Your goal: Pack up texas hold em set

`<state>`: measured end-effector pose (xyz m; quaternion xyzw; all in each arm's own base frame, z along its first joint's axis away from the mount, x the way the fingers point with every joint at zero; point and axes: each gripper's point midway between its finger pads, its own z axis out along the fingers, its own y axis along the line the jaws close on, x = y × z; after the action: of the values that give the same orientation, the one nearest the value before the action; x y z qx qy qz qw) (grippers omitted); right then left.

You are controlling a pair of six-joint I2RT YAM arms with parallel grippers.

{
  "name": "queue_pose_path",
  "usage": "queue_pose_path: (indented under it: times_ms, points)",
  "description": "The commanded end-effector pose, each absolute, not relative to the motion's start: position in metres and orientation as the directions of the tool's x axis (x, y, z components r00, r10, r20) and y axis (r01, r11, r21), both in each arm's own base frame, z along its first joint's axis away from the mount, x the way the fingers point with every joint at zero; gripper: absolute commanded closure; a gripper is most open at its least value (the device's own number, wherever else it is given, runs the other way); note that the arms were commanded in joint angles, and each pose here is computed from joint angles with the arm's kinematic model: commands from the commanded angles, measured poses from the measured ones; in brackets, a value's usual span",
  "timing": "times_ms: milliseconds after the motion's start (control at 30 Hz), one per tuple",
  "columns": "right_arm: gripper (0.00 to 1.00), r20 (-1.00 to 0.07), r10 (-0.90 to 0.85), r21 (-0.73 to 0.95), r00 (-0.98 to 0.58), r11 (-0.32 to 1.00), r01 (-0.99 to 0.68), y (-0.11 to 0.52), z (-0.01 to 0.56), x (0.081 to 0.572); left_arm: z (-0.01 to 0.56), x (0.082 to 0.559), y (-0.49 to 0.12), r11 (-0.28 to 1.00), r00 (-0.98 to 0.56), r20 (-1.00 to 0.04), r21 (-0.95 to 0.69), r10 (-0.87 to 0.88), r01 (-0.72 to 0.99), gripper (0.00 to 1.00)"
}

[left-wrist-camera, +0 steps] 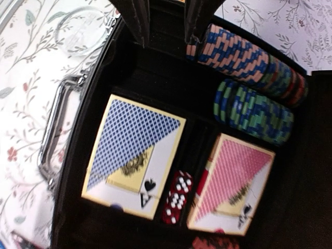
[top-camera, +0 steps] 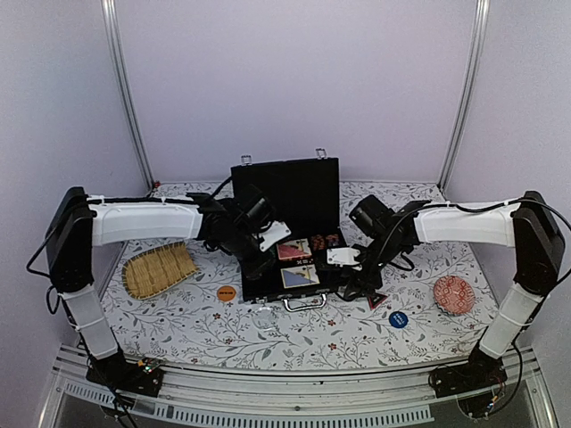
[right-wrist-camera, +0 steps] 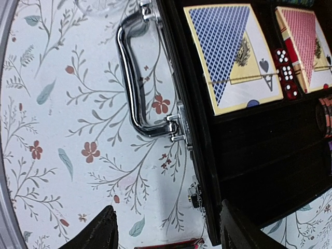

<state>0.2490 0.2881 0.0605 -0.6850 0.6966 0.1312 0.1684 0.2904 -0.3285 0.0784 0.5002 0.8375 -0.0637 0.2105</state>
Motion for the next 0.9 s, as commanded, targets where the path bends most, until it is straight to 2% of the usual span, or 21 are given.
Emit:
queue_pose_path:
  times_ms: [0, 133, 300, 467, 600, 667, 700, 767, 867]
  points:
    - [0.31, -0.473, -0.879, 0.006, -0.069, 0.075, -0.997, 0.287, 0.095, 0.243, 0.133, 0.298, -0.341, 0.535, -0.400, -0.561, 0.092, 0.725, 0.840, 0.74]
    - [0.32, -0.503, -0.858, -0.002, -0.106, 0.124, -0.992, 0.281, 0.113, 0.252, 0.143, 0.291, -0.333, 0.572, -0.426, -0.580, 0.085, 0.694, 0.816, 0.69]
    - [0.31, -0.511, -0.838, -0.021, -0.193, 0.237, -0.971, 0.261, 0.123, 0.269, 0.138, 0.282, -0.314, 0.614, -0.469, -0.570, 0.083, 0.675, 0.785, 0.57]
    - [0.31, -0.481, -0.833, 0.005, -0.273, 0.309, -0.951, 0.232, 0.106, 0.271, 0.117, 0.262, -0.296, 0.618, -0.508, -0.519, 0.052, 0.688, 0.784, 0.56]
    - [0.25, -0.468, -0.819, 0.000, -0.333, 0.377, -0.926, 0.211, 0.094, 0.276, 0.099, 0.243, -0.291, 0.585, -0.515, -0.471, 0.005, 0.716, 0.811, 0.62]
    - [0.18, -0.486, -0.800, -0.004, -0.351, 0.404, -0.915, 0.206, 0.093, 0.279, 0.093, 0.240, -0.291, 0.569, -0.507, -0.458, -0.003, 0.730, 0.822, 0.72]
    - [0.13, -0.490, -0.793, 0.004, -0.363, 0.414, -0.910, 0.205, 0.092, 0.279, 0.091, 0.240, -0.292, 0.566, -0.503, -0.456, 0.001, 0.734, 0.825, 0.80]
    - [0.12, -0.488, -0.788, 0.016, -0.376, 0.423, -0.906, 0.205, 0.088, 0.278, 0.086, 0.248, -0.292, 0.573, -0.501, -0.447, 0.032, 0.741, 0.819, 0.92]
    - [0.15, -0.498, -0.778, 0.033, -0.384, 0.425, -0.905, 0.206, 0.086, 0.275, 0.078, 0.256, -0.292, 0.575, -0.502, -0.424, 0.058, 0.754, 0.816, 1.00]
